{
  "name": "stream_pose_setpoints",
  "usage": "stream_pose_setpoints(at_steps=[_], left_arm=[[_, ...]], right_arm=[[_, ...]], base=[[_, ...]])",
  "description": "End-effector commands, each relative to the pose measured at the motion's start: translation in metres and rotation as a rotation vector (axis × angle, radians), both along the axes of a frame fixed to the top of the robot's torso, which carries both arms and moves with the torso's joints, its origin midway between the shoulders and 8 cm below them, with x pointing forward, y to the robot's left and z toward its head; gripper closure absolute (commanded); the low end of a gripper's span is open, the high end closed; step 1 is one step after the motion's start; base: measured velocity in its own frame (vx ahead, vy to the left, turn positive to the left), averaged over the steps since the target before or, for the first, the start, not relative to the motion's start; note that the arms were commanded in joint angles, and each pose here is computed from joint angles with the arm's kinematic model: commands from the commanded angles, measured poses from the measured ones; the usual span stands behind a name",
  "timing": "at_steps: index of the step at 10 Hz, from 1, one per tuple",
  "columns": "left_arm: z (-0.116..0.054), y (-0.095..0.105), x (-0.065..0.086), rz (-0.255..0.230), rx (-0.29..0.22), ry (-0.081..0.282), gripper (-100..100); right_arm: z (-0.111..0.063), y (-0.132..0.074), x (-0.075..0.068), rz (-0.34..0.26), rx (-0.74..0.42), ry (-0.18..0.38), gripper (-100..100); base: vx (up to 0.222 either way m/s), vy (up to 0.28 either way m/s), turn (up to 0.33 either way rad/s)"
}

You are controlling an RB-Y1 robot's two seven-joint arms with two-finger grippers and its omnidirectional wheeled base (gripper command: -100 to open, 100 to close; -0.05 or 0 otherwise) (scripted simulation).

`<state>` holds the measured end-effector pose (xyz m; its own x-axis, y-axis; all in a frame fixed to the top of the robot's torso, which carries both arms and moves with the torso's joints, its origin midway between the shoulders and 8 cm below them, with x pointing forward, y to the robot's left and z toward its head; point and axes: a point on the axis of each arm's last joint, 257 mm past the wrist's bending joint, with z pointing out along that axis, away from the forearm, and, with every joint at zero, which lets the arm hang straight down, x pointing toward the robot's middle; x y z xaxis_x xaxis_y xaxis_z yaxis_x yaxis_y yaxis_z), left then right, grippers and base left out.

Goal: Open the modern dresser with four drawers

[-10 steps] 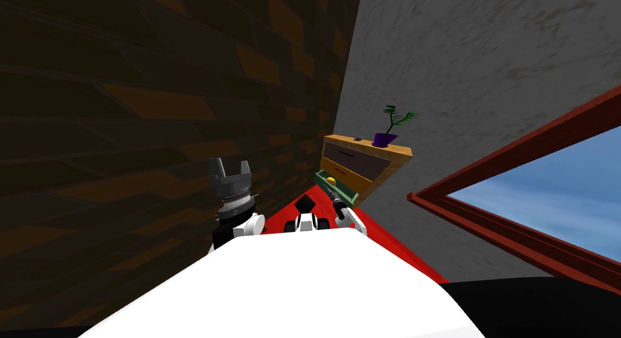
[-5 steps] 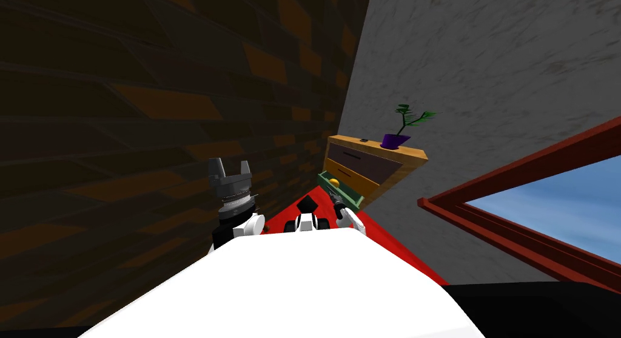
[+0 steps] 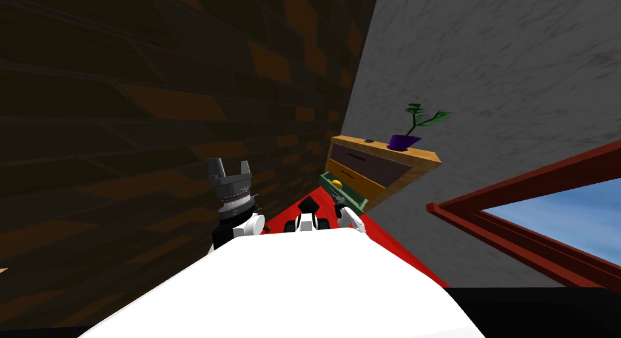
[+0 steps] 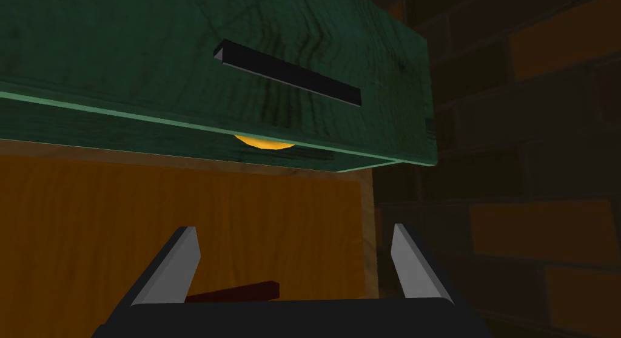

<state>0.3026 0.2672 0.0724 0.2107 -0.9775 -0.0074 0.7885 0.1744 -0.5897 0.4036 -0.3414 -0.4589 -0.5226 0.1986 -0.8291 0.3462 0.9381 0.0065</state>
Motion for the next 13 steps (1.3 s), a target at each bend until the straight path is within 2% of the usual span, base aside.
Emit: stream_pose_setpoints(at_steps=[1,2,3,4,5,6,7,8,9,10,11,12,13], left_arm=[[0.0,0.0,0.0,0.0,0.0,0.0,0],[0.0,0.0,0.0,0.0,0.0,0.0,0],[0.0,0.0,0.0,0.0,0.0,0.0,0],[0.0,0.0,0.0,0.0,0.0,0.0,0],[0.0,0.0,0.0,0.0,0.0,0.0,0],[0.0,0.0,0.0,0.0,0.0,0.0,0],[0.0,0.0,0.0,0.0,0.0,0.0,0],[0.0,0.0,0.0,0.0,0.0,0.0,0],[0.0,0.0,0.0,0.0,0.0,0.0,0],[0.0,0.0,0.0,0.0,0.0,0.0,0],[0.0,0.0,0.0,0.0,0.0,0.0,0],[0.0,0.0,0.0,0.0,0.0,0.0,0],[0.0,0.0,0.0,0.0,0.0,0.0,0]], right_arm=[[-0.011,-0.024,-0.006,-0.018,-0.11,0.059,-100],[-0.012,-0.039,-0.005,-0.014,-0.19,0.086,-100],[-0.014,-0.044,-0.009,-0.028,-0.2,0.1,-100],[-0.01,-0.06,-0.007,-0.031,-0.28,0.119,-100],[-0.015,-0.065,-0.012,-0.04,-0.288,0.137,-100],[-0.011,-0.082,-0.012,-0.047,-0.369,0.162,-100],[-0.013,-0.085,-0.015,-0.053,-0.374,0.171,-100],[-0.01,-0.103,-0.016,-0.061,-0.455,0.2,-100],[-0.009,-0.105,-0.017,-0.066,-0.458,0.202,-100],[-0.003,-0.123,-0.017,-0.079,-0.536,0.228,-100],[-0.003,-0.123,-0.018,-0.08,-0.537,0.23,-100],[0.005,-0.14,-0.018,-0.095,-0.612,0.25,-100],[0.004,-0.141,-0.019,-0.095,-0.614,0.255,-100]], base=[[0.047,0.019,0.038],[0.044,0.018,0.067],[0.039,0.01,0.045],[0.048,0.001,0.059],[0.049,0.001,0.043],[0.055,0.003,0.066],[0.044,0.002,0.036],[0.044,-0.007,0.069],[0.039,-0.01,0.035],[0.036,-0.009,0.06],[0.031,-0.007,0.033],[0.038,-0.006,0.044],[0.04,-0.013,0.04]])
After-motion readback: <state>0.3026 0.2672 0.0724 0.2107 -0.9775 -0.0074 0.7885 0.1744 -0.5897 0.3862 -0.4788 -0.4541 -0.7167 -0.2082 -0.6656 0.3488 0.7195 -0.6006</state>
